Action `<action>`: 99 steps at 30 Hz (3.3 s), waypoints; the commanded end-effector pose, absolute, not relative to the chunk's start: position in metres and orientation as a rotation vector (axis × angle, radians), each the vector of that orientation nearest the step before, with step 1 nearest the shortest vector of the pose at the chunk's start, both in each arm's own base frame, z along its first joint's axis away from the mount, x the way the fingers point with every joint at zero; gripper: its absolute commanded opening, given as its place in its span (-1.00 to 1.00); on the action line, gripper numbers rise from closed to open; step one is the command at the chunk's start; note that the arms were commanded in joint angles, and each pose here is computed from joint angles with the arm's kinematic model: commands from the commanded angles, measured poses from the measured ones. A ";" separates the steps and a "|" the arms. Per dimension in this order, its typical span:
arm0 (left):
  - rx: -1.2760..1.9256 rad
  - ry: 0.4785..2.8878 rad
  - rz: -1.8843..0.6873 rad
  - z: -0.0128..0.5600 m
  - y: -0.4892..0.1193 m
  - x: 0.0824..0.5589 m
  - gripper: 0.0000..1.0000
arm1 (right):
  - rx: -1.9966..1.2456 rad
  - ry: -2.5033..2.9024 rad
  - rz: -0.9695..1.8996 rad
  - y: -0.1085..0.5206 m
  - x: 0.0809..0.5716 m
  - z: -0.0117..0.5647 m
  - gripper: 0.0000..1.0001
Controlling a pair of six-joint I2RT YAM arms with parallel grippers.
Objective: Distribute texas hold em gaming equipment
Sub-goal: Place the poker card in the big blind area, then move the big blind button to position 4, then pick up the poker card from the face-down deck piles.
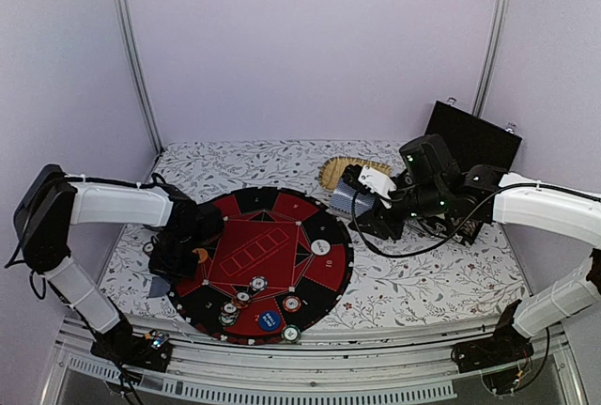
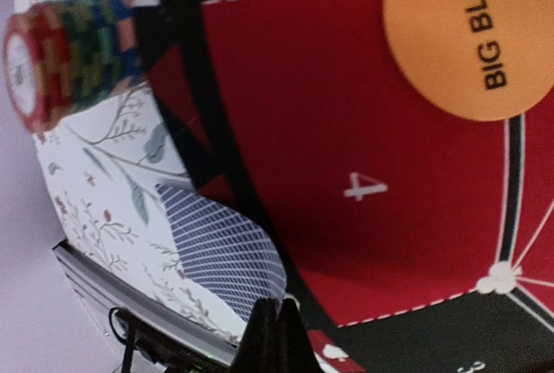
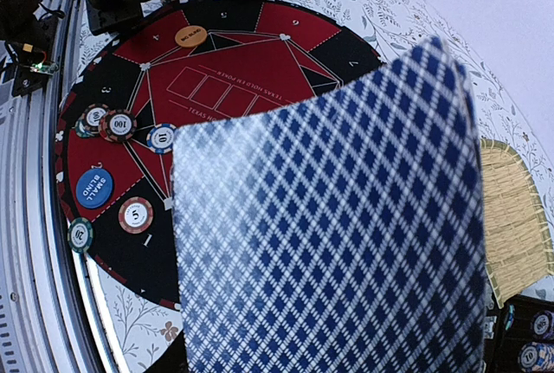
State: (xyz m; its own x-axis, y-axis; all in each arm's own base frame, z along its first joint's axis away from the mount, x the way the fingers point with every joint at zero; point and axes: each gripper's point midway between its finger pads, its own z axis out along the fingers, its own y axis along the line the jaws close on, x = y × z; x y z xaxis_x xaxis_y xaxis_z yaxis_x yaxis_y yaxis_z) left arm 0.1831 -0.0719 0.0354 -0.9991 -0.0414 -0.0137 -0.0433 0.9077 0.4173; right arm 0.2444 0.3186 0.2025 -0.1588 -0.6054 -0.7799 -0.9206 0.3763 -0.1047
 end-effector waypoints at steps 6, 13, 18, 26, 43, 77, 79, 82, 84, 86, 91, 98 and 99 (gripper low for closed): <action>-0.016 3.106 0.402 0.009 -0.112 0.198 -0.71 | -1.305 1.834 0.521 0.322 0.246 0.217 -0.10; 0.005 3.098 0.299 0.015 -0.125 0.203 -0.12 | -1.307 1.841 0.516 0.321 0.246 0.214 -0.10; 0.034 3.021 0.135 0.042 -0.146 0.223 -0.11 | -1.305 1.839 0.517 0.321 0.246 0.215 -0.10; 0.000 2.855 0.042 0.055 -0.144 0.283 0.17 | -1.301 1.845 0.523 0.322 0.246 0.215 -0.10; -0.059 2.918 0.318 0.009 -0.090 0.272 -0.11 | -1.292 1.854 0.517 0.320 0.247 0.214 -0.10; 0.718 1.959 -1.239 0.263 -0.356 0.234 0.96 | -1.434 1.734 0.688 0.392 0.224 0.217 -0.11; 0.787 1.951 -1.234 0.260 -0.371 0.228 0.97 | -1.449 1.740 0.695 0.398 0.223 0.212 -0.12; 0.798 1.966 -1.185 0.255 -0.383 0.234 0.97 | -1.475 1.760 0.706 0.404 0.219 0.199 -0.12; 0.764 2.015 -1.113 0.244 -0.381 0.245 0.91 | -1.485 1.761 0.715 0.406 0.216 0.196 -0.12; 0.746 2.059 -1.043 0.234 -0.379 0.254 0.80 | -1.491 1.762 0.718 0.407 0.215 0.195 -0.12; 0.725 2.117 -0.947 0.220 -0.372 0.262 0.39 | -1.492 1.754 0.713 0.406 0.215 0.197 -0.12; 0.706 2.105 -0.908 0.226 -0.361 0.263 -0.03 | -1.491 1.749 0.700 0.404 0.216 0.199 -0.12; 0.707 2.097 -0.916 0.229 -0.360 0.261 -0.01 | -1.491 1.748 0.698 0.404 0.216 0.200 -0.12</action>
State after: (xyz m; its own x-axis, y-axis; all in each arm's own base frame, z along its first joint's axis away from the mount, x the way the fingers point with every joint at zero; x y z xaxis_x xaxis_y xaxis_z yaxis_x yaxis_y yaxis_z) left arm 0.2595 -0.3680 0.2166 -0.6095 0.2007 -0.7669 0.7081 0.5729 -0.4129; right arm 0.2168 0.3952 0.1805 -0.1087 -0.6260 -0.7722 -0.9782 0.2056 -0.0290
